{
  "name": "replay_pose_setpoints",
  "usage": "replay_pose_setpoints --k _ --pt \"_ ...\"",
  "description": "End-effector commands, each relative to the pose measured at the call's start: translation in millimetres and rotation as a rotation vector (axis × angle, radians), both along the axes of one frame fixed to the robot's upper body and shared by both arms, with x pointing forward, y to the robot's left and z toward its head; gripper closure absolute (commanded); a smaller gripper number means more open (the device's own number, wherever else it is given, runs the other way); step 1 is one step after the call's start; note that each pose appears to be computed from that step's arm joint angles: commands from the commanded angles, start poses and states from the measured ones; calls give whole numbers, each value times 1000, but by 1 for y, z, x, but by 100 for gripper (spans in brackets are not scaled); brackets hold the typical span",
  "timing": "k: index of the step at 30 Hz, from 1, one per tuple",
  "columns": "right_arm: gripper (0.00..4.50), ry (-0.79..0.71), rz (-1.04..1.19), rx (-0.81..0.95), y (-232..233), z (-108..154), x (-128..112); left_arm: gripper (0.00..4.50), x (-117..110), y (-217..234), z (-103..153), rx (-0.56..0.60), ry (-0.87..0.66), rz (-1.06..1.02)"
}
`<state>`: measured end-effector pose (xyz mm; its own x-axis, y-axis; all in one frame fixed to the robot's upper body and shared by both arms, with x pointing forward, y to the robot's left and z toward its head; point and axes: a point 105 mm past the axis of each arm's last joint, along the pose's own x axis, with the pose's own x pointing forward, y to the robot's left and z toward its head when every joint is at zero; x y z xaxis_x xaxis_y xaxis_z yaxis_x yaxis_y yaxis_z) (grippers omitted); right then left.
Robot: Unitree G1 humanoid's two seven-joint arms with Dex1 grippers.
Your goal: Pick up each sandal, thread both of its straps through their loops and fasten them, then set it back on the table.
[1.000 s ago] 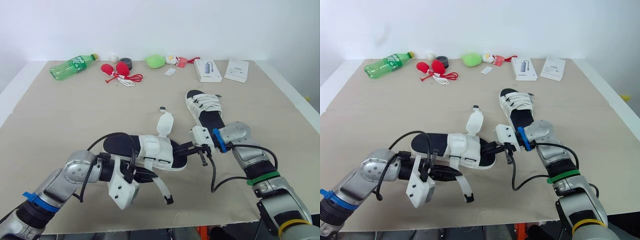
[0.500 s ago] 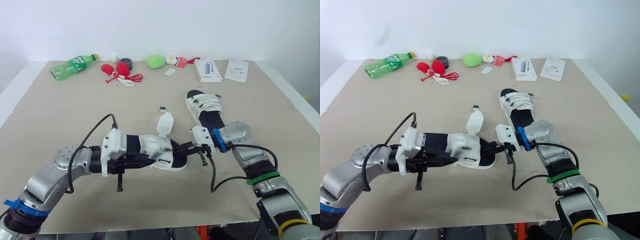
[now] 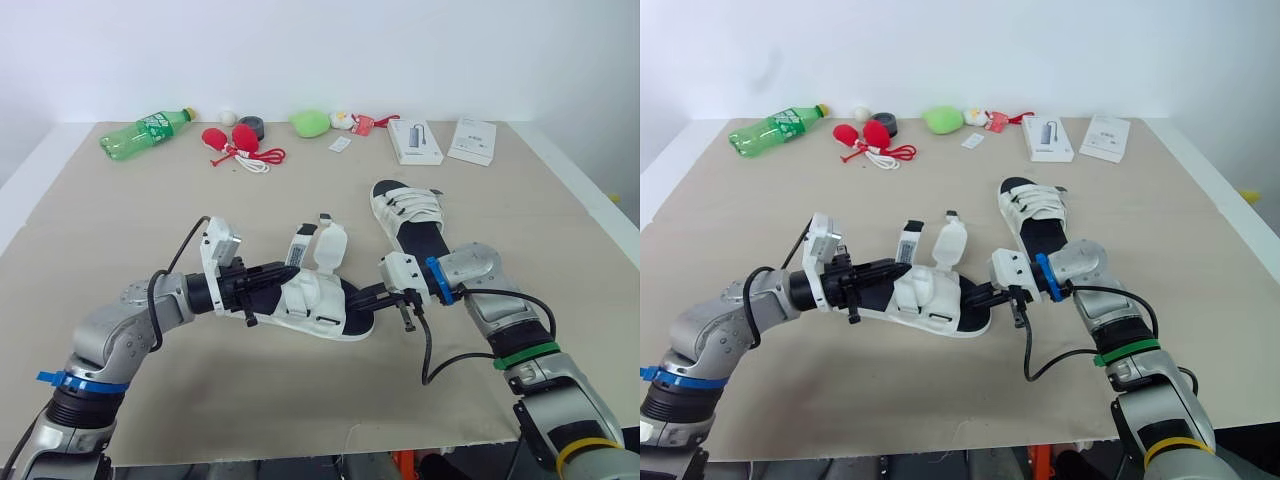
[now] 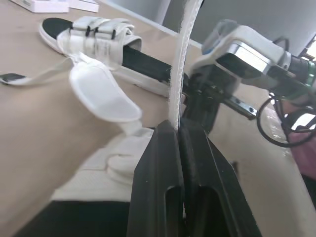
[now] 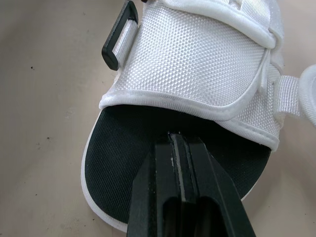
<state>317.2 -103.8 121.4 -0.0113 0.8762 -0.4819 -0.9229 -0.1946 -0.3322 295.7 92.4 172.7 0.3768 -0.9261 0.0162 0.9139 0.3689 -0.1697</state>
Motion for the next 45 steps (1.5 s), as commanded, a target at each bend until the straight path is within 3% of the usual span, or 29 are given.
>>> replay_pose_setpoints --k 1,7,28,33,34,40,45 --pt "450 3 -24 -46 -8 -5 2 441 2 -4 14 -14 -58 -15" --pt "450 -1 -25 -41 -7 -6 1 441 2 -15 15 -20 -60 -45" --pt "450 -6 -44 -41 -10 -4 1 441 27 -2 -25 103 -27 40" --pt "450 -7 -46 -42 -10 -3 2 320 37 3 -23 124 -69 80" --pt "450 -7 -46 -43 -10 -3 2 248 39 5 -19 117 -81 89" --pt "450 -8 -49 -45 -11 -3 2 3 50 21 11 115 -189 131" --pt "450 -10 -52 -47 -12 -3 3 3 52 26 40 81 -260 111"
